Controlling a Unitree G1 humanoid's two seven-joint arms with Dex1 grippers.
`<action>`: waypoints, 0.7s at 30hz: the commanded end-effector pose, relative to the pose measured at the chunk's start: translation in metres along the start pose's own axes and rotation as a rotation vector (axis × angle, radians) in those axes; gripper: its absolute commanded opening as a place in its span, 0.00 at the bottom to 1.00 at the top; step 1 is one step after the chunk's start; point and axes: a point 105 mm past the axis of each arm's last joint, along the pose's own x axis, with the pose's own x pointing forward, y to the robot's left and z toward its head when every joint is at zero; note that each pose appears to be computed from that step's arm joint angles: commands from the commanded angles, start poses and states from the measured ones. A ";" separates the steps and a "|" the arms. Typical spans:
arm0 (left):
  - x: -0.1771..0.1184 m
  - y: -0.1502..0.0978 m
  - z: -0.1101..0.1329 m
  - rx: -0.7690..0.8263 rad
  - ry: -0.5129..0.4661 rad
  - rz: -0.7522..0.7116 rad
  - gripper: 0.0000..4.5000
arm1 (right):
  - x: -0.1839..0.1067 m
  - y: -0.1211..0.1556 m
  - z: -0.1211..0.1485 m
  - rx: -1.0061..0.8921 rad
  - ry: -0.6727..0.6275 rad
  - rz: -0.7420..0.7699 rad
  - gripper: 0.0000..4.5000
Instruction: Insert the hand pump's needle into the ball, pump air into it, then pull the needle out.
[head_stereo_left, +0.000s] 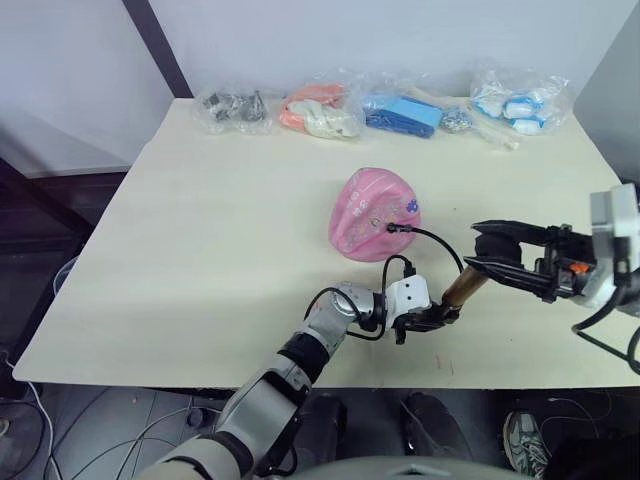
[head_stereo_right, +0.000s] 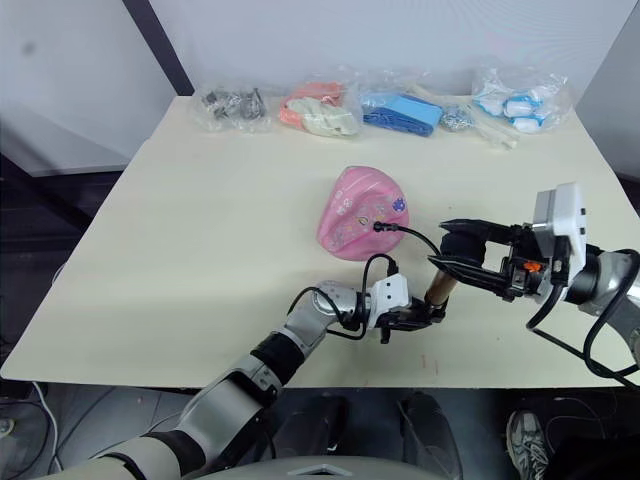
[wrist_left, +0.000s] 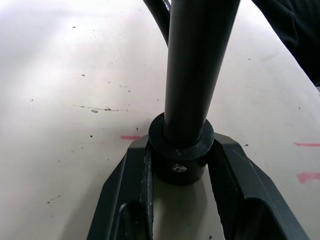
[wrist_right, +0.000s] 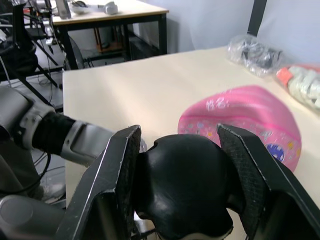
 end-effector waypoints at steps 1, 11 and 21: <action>-0.003 -0.012 -0.030 -0.060 0.097 -0.035 0.23 | -0.011 -0.002 0.050 -0.190 -0.083 -0.030 0.43; -0.004 -0.015 -0.035 -0.062 0.105 -0.043 0.23 | -0.013 -0.004 0.066 -0.196 -0.091 -0.011 0.43; -0.004 -0.013 -0.033 -0.050 0.104 -0.041 0.23 | -0.007 0.006 -0.018 -0.084 0.022 0.012 0.43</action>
